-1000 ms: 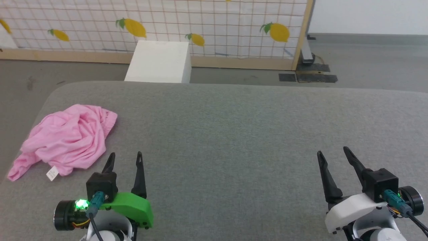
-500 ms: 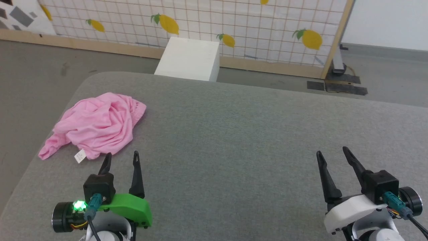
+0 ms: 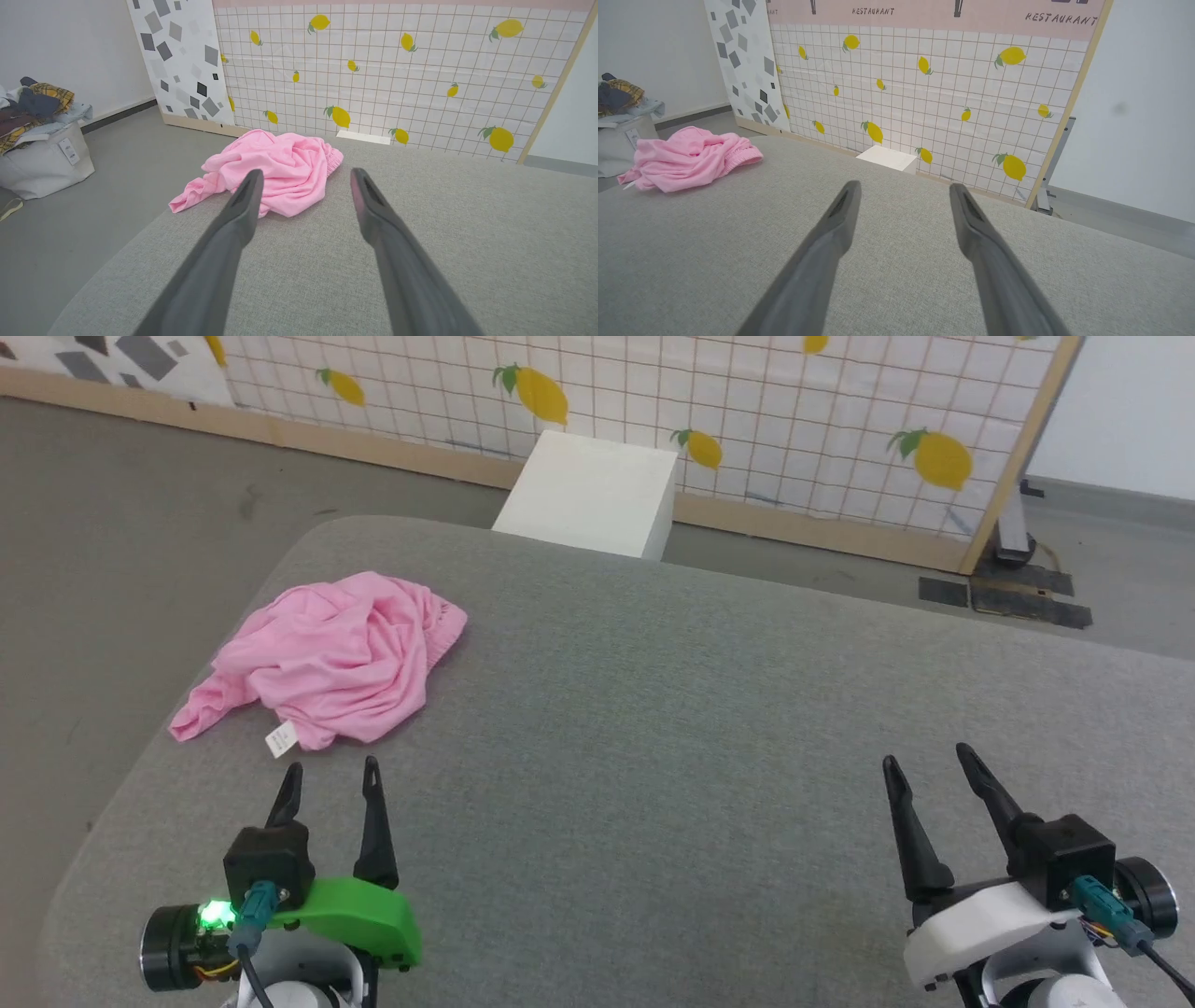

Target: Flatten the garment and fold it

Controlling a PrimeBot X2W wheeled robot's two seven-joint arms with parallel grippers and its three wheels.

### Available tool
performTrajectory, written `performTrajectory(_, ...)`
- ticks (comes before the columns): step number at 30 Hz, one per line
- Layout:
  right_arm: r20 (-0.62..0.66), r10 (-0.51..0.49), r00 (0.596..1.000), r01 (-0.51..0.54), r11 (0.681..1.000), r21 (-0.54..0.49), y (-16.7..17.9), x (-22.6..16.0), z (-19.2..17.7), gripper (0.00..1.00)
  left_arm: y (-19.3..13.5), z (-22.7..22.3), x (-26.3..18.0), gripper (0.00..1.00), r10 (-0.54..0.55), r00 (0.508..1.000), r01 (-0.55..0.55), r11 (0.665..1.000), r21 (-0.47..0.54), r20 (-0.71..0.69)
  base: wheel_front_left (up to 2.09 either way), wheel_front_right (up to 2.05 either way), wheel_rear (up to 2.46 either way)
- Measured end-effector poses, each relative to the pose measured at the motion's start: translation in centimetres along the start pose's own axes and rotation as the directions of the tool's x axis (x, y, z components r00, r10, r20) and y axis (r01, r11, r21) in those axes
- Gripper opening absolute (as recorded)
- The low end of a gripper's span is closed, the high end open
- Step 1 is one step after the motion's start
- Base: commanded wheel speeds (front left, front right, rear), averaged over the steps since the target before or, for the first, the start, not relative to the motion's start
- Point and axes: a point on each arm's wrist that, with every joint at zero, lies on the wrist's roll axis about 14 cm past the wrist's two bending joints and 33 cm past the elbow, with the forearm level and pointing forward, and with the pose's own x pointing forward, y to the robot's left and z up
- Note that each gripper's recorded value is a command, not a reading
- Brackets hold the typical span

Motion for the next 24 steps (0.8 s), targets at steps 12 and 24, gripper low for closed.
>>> performTrajectory(12,0.017,0.075,0.997,-0.075,0.997,0.006,2.4,1.3,0.0,1.00,2.6,0.0,-1.2,1.00,0.081,0.997,-0.081,0.997,0.004,0.010,0.00,0.00,0.00)
performTrajectory(24,0.025,0.131,0.991,-0.132,0.991,0.012,4.2,2.2,-0.2,1.00,4.6,0.1,-2.4,1.00,0.160,0.987,-0.161,0.987,0.007,0.026,0.00,0.00,0.00)
